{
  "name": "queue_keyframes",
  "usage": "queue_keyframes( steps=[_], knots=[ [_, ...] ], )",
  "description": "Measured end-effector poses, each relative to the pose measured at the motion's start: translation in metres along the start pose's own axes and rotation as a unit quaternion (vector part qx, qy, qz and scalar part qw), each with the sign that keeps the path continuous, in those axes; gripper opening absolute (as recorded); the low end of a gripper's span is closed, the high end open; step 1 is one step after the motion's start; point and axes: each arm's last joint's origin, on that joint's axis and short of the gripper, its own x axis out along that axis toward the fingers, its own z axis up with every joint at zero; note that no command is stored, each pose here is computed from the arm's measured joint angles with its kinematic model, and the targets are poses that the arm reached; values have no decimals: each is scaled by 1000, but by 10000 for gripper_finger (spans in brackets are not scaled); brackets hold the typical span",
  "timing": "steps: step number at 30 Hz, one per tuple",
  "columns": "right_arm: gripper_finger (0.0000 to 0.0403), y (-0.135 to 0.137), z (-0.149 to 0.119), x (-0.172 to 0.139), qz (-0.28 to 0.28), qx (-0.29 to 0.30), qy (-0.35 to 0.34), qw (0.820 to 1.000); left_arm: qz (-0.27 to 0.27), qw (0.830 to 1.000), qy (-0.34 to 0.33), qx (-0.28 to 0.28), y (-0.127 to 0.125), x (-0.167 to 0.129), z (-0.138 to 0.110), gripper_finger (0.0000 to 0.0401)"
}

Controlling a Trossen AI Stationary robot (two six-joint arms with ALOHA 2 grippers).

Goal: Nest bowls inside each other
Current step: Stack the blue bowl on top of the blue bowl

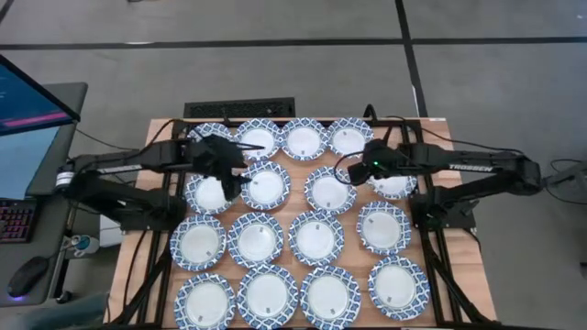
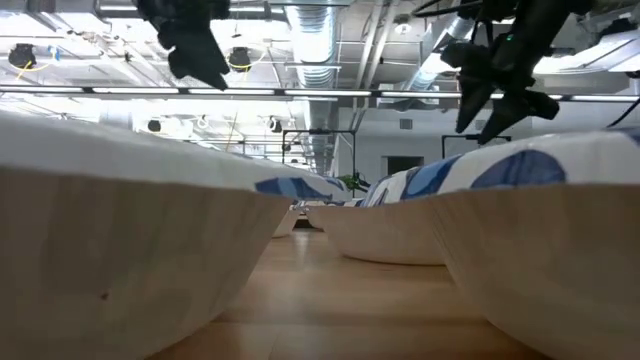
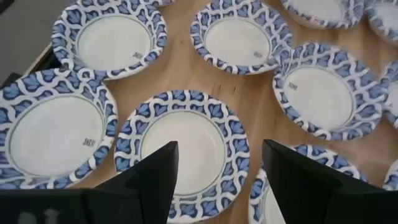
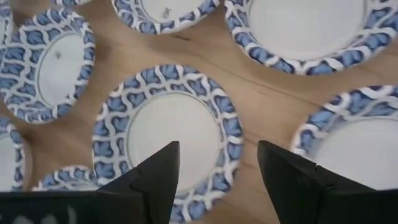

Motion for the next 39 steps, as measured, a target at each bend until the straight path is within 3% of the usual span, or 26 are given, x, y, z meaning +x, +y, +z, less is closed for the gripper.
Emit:
queue_keyframes(
  steps=[5, 9, 13, 20, 27, 39],
  knots=[
    [240, -4, 1, 9, -36, -23, 21, 999, 35, 993, 110, 5, 5, 25, -12, 224],
    [240, -16, 7, 19, -82, -27, 42, 995, 35, 990, 139, -1, 5, 48, -12, 224],
    [240, -26, 16, 31, -111, -15, 56, 992, 37, 990, 131, -21, 4, 62, -8, 224],
    [240, -21, 30, 64, -59, -30, 83, 994, 42, 995, 73, -47, 3, 66, 3, 224],
    [240, -11, 19, 89, -74, -23, 121, 990, 63, 995, 74, -19, 13, 66, 3, 224],
    [240, 6, 1, 108, -75, -23, 140, 987, 59, 997, 39, -36, 39, 66, 12, 224]
  ],
)
